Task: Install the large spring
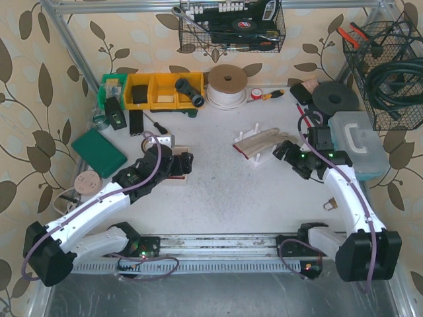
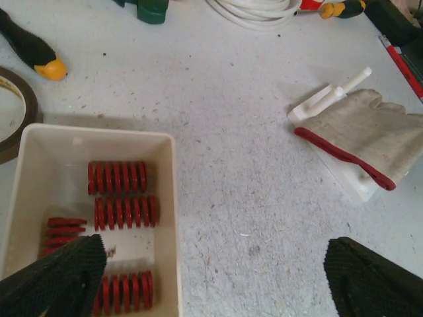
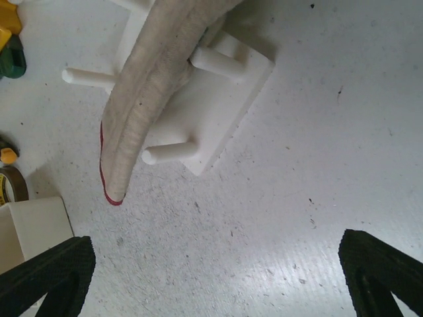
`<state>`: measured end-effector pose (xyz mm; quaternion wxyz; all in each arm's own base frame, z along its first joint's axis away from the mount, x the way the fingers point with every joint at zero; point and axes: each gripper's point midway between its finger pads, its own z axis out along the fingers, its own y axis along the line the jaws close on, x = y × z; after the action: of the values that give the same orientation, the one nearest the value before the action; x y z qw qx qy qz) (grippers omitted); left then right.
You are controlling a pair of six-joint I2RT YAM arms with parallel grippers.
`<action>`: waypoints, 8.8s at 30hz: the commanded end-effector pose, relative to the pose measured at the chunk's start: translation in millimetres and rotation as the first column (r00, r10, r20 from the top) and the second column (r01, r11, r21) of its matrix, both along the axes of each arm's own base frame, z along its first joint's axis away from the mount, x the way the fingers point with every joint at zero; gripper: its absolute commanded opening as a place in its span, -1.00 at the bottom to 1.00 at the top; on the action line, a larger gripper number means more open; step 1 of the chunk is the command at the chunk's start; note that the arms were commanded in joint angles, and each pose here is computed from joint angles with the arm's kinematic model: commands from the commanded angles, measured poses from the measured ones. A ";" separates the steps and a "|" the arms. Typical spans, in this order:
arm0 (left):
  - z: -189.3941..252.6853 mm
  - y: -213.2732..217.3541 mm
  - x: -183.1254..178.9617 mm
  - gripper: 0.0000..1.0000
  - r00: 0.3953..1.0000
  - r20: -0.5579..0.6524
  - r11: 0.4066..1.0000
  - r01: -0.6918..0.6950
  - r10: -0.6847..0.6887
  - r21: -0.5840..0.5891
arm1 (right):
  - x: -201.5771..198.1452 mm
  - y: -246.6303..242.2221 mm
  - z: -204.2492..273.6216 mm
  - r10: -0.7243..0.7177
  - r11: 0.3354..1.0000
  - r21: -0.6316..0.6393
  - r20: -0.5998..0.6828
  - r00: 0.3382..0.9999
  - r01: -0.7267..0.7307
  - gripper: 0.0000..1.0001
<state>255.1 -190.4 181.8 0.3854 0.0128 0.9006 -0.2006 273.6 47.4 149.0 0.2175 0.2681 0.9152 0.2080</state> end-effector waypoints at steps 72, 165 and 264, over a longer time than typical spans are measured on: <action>11.8 20.7 2.9 0.66 0.981 0.170 0.989 -0.074 0.095 -0.128 | 123.6 58.7 59.0 -0.029 0.994 -0.091 0.275 0.961 0.056 -1.00; 4.5 23.9 10.1 0.60 0.980 0.152 0.988 -0.116 0.131 -0.102 | 74.8 79.6 -48.4 0.473 0.749 -0.360 -0.297 0.830 -0.556 -0.05; -2.2 35.8 7.2 0.75 0.986 -0.054 0.982 -0.154 0.160 0.110 | 10.1 121.2 36.2 0.296 0.880 -0.462 0.356 0.887 -0.108 0.99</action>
<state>259.6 -165.2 175.9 0.3853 -0.0412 0.9074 -0.1630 276.6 179.4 164.9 0.4031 0.0516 0.9098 0.0840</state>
